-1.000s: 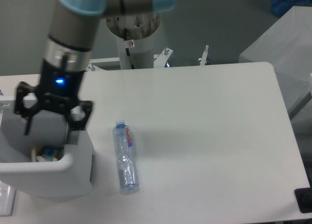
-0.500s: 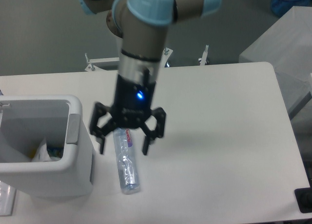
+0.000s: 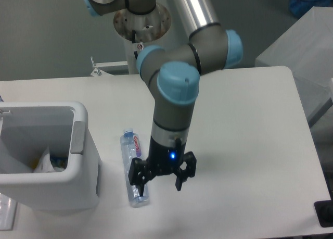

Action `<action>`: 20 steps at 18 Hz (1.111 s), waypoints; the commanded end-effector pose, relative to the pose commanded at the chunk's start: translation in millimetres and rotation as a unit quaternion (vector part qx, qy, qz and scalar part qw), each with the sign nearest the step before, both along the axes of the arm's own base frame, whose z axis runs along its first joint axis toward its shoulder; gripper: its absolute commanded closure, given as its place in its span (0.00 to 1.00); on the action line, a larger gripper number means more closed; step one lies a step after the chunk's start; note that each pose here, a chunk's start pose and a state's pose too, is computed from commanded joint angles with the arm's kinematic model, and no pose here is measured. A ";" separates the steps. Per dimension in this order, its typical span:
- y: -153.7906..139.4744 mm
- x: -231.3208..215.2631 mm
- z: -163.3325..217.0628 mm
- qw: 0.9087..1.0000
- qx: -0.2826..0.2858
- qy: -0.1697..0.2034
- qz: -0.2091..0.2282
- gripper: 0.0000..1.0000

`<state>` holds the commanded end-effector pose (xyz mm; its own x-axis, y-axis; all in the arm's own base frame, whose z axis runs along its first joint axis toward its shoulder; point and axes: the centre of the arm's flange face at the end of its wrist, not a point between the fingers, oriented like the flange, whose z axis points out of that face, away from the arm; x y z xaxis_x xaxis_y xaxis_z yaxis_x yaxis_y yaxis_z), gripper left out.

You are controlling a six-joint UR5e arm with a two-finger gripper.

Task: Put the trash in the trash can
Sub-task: 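Move the open gripper over the clear water bottle and lower, then close the gripper around the bottle's cap end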

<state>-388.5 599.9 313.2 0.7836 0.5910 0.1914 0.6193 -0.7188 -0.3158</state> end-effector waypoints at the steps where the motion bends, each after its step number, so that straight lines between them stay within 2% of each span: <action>1: 3.2 4.8 -13.4 1.000 -0.017 0.002 -0.002 0.00; 3: 11.7 19.5 -40.9 0.999 -0.052 0.010 -0.011 0.00; 6: 18.3 34.4 -51.3 0.998 -0.061 0.007 -0.021 0.00; 10: 27.7 52.1 -88.3 0.995 -0.093 0.005 -0.034 0.00; 20: 38.9 74.8 -107.5 0.993 -0.110 0.006 -0.052 0.00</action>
<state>-313.8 638.8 205.6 0.8444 0.5326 0.0575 0.5347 -0.8315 -0.1505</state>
